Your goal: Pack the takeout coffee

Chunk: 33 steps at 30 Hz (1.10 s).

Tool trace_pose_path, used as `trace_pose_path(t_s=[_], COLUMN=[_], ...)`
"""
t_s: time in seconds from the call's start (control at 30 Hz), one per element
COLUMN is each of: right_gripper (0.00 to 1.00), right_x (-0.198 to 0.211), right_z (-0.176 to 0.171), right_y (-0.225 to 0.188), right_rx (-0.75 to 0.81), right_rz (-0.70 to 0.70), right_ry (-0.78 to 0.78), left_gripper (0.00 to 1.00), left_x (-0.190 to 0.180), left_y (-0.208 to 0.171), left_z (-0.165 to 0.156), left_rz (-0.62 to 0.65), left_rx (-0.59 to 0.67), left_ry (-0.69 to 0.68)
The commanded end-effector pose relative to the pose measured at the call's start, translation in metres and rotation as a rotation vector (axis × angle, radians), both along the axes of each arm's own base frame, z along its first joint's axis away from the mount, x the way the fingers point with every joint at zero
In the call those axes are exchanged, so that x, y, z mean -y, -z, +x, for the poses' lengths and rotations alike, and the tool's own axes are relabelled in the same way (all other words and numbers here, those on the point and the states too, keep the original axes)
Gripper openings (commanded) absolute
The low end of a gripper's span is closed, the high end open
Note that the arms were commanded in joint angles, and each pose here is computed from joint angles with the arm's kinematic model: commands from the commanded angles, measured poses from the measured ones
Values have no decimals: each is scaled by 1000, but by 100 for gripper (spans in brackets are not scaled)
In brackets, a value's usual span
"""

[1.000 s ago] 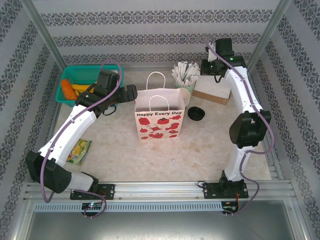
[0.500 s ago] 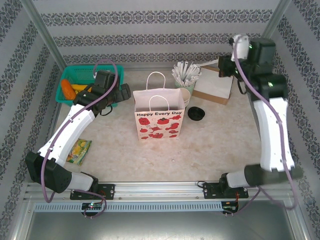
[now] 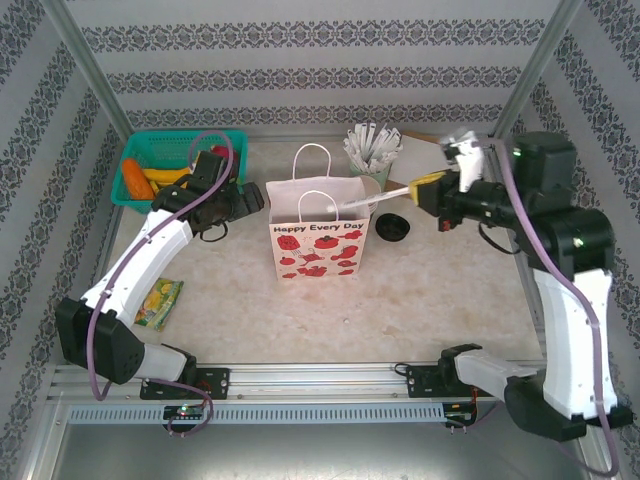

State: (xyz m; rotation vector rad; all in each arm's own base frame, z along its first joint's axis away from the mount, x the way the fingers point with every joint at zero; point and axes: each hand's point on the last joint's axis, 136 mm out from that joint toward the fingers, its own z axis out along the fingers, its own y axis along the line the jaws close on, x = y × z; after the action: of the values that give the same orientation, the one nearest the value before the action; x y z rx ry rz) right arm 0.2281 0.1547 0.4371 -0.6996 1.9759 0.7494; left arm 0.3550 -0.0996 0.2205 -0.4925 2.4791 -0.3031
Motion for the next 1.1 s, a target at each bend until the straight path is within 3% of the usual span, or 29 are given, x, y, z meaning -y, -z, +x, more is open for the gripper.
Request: trace_pose_path(t_s=[0.0,0.17,0.43,0.5,0.57,0.8,0.9,1.0,1.07], right_gripper=[0,0,0,7,21,61,83,97,97], right_x=[-34,-60,-127,-131,-125,-49,-7,71,134], right_z=[31,93,111,113,113,132,141,174,193], right_y=[31,41,83,95,107,97,99,125,149], right_rx=[-82,-100,-247,-251,-243,-209,-174,-191,-260], right_rz=[-10,-38,6,-22,-71,-87,-107,-162,-161], right_ry=[-117,-86,-267,-264,-249,3,149,504,763], left_gripper=[100,100,100,100,100,100,100,100,100], left_x=[8,11,19,21,21,18,18,14,7], left_y=[2,4,13,14,14,13,13,9,2], left_z=[4,2,9,13,15,22,23,22,21], left_rz=[-67,-84,-113,-114,-110,-80,-75,-62,-40], left_rx=[-6,-6,-22,-27,-26,-17,-11,8,45], left_ry=[4,12,23,29,31,23,25,21,-1])
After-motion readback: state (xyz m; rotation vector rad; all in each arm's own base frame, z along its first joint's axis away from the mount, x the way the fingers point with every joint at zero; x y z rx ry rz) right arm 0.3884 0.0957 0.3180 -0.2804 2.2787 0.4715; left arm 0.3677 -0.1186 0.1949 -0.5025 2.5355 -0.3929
